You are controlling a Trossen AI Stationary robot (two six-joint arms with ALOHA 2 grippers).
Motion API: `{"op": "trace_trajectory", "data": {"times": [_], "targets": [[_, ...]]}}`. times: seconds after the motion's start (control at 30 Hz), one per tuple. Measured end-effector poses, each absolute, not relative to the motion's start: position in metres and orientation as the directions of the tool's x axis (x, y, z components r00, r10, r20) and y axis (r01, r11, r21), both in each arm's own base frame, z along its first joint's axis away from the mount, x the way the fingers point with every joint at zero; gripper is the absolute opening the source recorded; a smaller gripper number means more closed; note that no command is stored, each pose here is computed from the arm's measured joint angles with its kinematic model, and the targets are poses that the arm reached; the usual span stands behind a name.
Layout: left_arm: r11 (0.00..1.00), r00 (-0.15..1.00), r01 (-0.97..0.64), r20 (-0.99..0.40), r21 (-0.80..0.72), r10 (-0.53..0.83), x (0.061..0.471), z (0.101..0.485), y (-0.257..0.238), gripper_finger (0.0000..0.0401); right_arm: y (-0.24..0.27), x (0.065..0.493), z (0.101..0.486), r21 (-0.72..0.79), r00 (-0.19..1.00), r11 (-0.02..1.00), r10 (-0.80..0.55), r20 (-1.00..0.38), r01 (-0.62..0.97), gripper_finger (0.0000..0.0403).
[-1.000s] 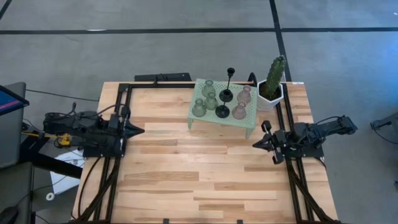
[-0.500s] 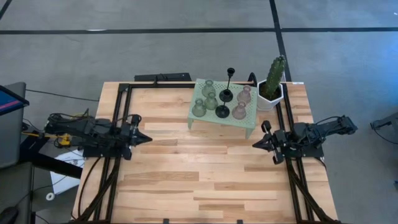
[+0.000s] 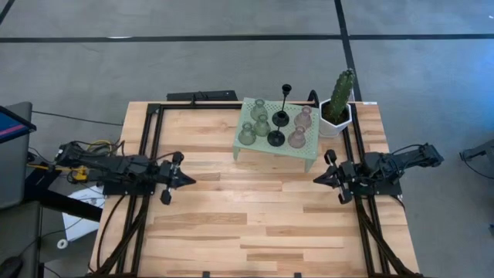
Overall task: Pick & Place candle stick holders
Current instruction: Return to Home Position
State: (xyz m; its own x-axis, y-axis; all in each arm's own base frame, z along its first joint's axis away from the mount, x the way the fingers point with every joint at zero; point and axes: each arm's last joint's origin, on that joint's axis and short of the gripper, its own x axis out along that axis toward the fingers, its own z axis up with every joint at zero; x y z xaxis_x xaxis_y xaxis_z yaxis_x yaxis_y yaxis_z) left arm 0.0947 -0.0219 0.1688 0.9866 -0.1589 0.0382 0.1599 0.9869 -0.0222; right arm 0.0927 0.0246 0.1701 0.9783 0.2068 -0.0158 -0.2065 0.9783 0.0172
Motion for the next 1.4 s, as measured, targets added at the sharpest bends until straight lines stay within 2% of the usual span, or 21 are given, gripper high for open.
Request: {"op": "trace_trajectory", "data": {"times": [0.3, 0.57, 1.4], "targets": [[0.978, 0.979, 0.204, 0.034, -0.033, -0.203, 0.0946, 0.1683, -0.0232, 0.0006, 0.0245, 0.0927, 0.17, -0.026, 0.979, 0.978, 0.205, -0.017, -0.205, 0.0], [0.978, 0.979, 0.204, 0.034, -0.035, -0.203, 0.0946, 0.1684, -0.0232, 0.0011, 0.0245, 0.0927, 0.17, 0.18, 0.979, 0.963, 0.205, -0.017, -0.198, 0.0], [0.978, 0.978, 0.204, 0.049, -0.034, -0.202, 0.0945, 0.1699, -0.0232, 0.001, 0.0245, 0.0927, 0.17, 0.182, 0.979, 0.963, 0.204, -0.017, -0.198, 0.0]]}}
